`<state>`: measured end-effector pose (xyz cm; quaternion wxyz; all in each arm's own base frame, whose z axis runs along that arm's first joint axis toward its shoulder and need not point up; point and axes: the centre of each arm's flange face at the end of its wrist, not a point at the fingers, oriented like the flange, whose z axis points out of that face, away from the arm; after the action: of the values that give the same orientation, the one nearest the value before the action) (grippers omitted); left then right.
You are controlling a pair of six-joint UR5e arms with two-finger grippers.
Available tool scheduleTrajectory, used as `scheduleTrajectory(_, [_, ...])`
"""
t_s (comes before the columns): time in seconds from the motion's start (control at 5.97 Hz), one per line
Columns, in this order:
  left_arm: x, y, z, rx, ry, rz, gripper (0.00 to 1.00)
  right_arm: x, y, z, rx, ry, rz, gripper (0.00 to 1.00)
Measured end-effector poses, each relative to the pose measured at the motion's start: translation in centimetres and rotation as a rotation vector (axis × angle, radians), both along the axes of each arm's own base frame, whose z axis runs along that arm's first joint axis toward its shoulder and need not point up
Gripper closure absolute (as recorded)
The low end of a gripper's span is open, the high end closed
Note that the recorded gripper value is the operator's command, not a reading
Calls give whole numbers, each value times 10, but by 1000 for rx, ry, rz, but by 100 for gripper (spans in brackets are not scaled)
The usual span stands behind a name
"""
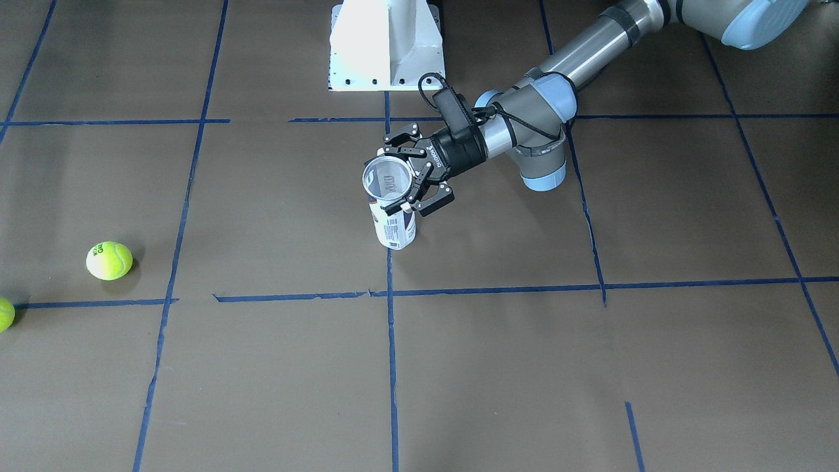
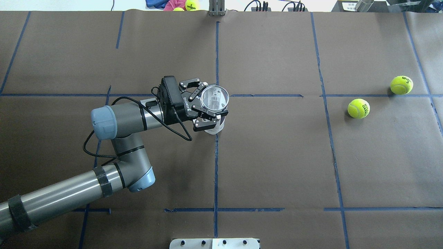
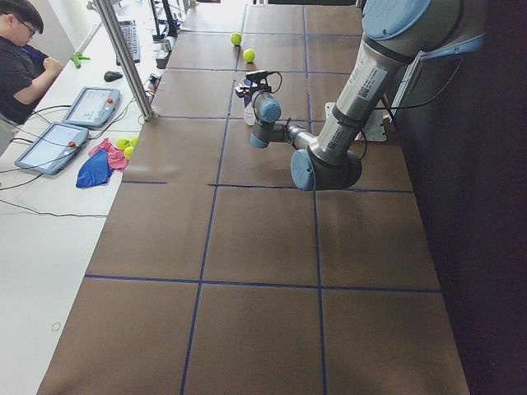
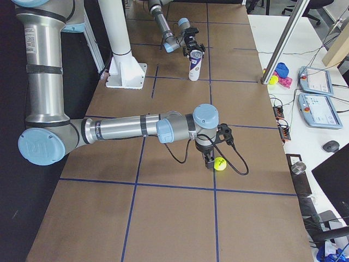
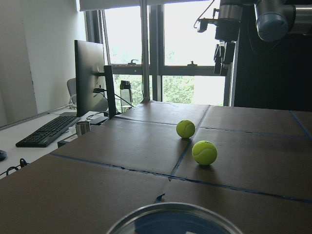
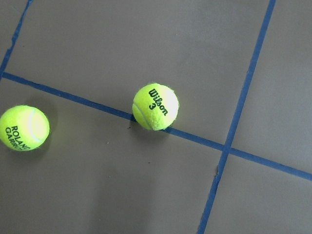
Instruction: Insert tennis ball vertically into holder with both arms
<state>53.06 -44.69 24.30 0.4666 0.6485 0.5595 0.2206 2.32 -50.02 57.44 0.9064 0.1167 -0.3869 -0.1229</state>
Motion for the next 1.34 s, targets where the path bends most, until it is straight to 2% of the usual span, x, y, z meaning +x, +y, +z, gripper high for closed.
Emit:
scheduleTrajectory(0.34, [-1, -1, 6, -7, -7, -4, 1, -6, -9, -10, -8, -7, 15, 0])
scheduleTrajectory(0.67, [-2, 1, 15, -24, -17, 3, 1, -42, -24, -32, -39, -24, 27, 0])
scheduleTrajectory(1.01, [-1, 2, 17, -38, -13, 12, 1, -102, -35, -54, -61, -17, 8, 0])
scheduleTrajectory(1.34, [-1, 2, 16, -40, -12, 14, 1, -176, -33, -69, -50, 6, 17, 0])
